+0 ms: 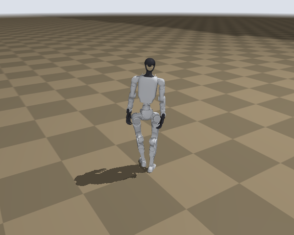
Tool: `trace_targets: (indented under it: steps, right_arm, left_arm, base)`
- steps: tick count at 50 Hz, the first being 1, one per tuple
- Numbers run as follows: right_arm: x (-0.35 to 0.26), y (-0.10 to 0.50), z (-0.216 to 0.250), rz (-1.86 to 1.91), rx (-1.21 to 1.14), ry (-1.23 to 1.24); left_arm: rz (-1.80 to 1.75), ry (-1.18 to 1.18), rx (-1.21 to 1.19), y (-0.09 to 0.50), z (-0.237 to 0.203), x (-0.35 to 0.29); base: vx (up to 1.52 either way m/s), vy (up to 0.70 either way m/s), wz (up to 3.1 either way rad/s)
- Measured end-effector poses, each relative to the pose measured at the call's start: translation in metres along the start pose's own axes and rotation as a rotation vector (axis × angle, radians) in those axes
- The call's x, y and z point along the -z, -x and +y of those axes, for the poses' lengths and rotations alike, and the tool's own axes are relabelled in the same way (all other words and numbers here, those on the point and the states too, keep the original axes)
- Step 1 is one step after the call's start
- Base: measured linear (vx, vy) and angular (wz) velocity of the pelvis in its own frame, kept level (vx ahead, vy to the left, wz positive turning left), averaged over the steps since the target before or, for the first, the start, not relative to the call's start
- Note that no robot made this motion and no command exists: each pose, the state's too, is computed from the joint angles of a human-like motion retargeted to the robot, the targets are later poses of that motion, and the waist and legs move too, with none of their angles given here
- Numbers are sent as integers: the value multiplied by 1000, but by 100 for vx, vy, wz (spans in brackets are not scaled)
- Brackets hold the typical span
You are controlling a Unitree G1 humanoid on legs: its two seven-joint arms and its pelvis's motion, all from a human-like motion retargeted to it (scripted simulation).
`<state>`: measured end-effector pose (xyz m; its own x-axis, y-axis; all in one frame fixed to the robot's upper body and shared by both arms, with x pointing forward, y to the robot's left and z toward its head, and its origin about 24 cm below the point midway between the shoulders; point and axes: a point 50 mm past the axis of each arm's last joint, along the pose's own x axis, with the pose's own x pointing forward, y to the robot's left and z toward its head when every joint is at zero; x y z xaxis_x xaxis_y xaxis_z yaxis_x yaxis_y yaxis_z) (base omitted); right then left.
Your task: In place motions
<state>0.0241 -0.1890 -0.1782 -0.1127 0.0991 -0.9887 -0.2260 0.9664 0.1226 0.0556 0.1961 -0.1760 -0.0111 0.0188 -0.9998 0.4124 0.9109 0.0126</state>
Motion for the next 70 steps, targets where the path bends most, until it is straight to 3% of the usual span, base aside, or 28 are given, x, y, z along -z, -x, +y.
trace_targets:
  steps: [9, 20, 25, 40, 52, 60, 70]
  right_arm:
    - [10, 6, -25, 66, 104, 53]
    - [-1, 4, -16, 14, 62, -19]
    - [-33, 7, -9, -93, 51, 45]
    - [-49, 9, -3, -166, 55, 237]
    - [-19, 0, 8, -107, 26, -3]
    - [14, -1, 1, 75, 4, 83]
    - [-17, 1, 3, -42, 15, 153]
  left_arm:
    - [37, 204, 1, -3, -16, 23]
    - [259, 609, 129, 0, -67, 88]
    - [284, 732, 174, 2, -88, 97]
    - [136, 623, 165, -5, -66, 64]
    - [-82, 357, 3, 0, 6, 13]
    - [22, 373, 73, -4, -20, 31]
    - [187, 402, 148, -3, -62, 73]
  base:
    - [-20, -10, 191]
    - [-6, 1, 112]
    - [-10, 16, 16]
    - [-1, 17, -2]
    - [-6, 5, 53]
    - [16, 2, 3]
    - [13, 3, -15]
